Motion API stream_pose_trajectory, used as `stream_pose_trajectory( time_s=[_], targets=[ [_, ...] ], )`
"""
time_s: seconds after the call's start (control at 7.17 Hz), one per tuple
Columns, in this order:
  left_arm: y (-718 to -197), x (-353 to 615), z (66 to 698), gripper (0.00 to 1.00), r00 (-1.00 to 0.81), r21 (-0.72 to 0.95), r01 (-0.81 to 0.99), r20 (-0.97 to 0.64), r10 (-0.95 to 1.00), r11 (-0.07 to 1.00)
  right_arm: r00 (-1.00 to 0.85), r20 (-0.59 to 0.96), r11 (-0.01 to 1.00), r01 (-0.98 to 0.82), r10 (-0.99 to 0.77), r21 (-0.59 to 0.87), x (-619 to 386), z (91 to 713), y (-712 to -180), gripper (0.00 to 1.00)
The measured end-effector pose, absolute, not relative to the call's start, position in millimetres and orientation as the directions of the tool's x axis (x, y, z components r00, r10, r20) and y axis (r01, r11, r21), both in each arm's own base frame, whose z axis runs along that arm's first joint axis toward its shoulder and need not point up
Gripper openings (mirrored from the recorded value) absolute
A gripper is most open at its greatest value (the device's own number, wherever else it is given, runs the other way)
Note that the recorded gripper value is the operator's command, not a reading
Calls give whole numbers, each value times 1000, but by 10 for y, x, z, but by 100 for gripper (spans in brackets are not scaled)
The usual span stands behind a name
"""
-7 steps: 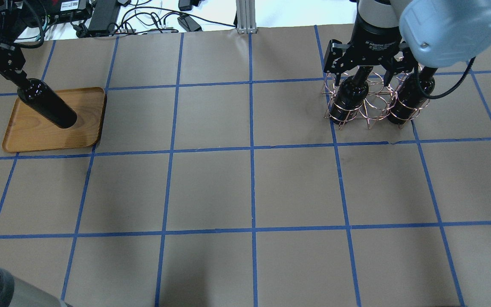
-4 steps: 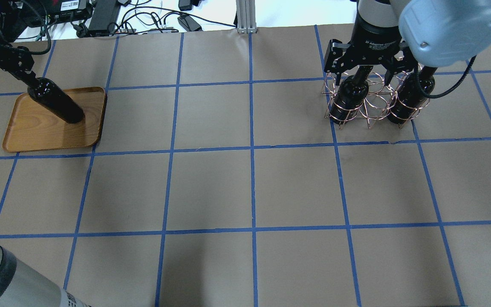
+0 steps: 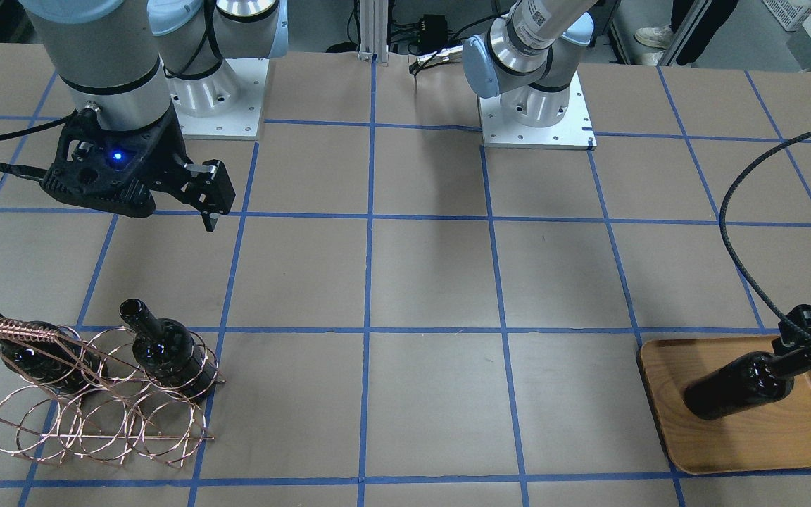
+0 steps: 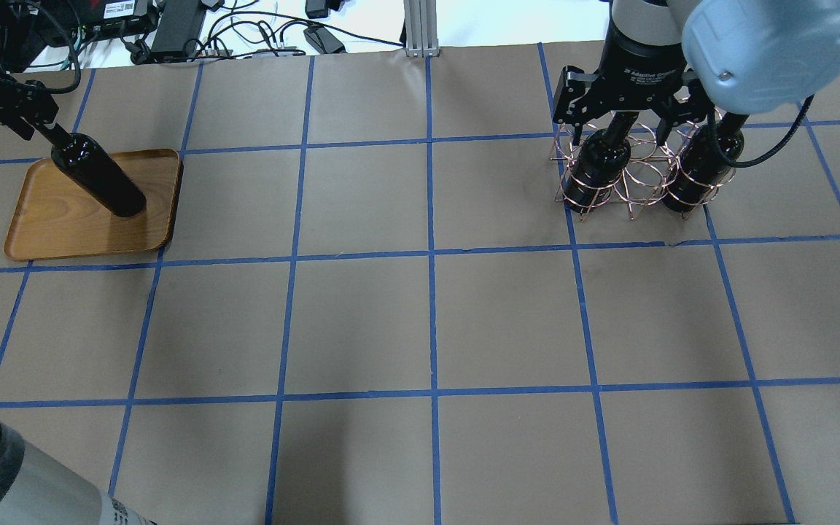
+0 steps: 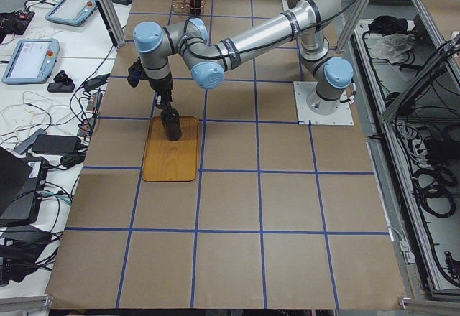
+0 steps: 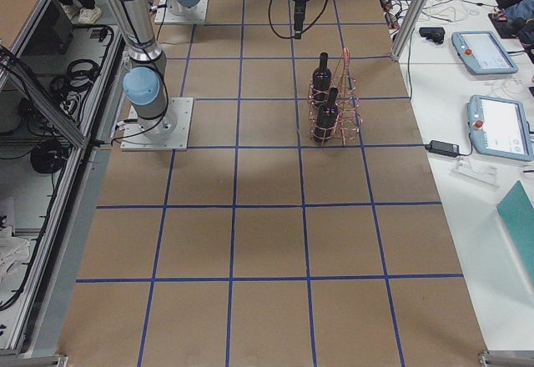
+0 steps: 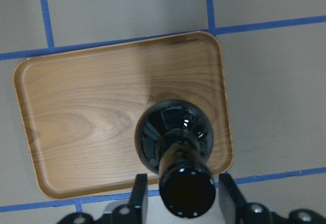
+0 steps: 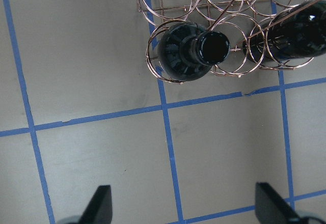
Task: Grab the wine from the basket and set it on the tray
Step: 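Lay the bottle down on the wooden tray with the left gripper, then open the left gripper and raise it away from the tray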
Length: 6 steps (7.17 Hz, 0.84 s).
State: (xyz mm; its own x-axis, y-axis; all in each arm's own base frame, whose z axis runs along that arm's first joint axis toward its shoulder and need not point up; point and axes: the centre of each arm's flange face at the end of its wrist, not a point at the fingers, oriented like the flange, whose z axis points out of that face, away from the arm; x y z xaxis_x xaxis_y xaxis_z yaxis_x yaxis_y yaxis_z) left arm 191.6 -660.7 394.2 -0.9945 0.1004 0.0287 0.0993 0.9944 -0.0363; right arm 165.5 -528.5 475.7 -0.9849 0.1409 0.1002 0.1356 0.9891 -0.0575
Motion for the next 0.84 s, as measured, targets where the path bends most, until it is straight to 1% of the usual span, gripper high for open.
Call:
stream_pose_trajectory(
  time_s=[0.28,0.42,0.56,0.84],
  targets=[
    [-6534,1915,4044,97,-995,-33,92,37,94,995,-986,103,990,131,135,-47,1681,4737,-5267,100],
    [-6452,1848,4195,97,-995,-29,95,36,96,995,-986,103,991,129,133,-44,1688,4728,-5264,100],
    [-6335,1688,4441,97,-994,-29,104,26,104,994,-986,104,991,129,133,-42,1690,4722,-5262,100],
    [-6018,974,4977,97,-991,-11,136,17,136,991,-986,100,991,129,132,-42,1695,4722,-5260,100]
  ],
)
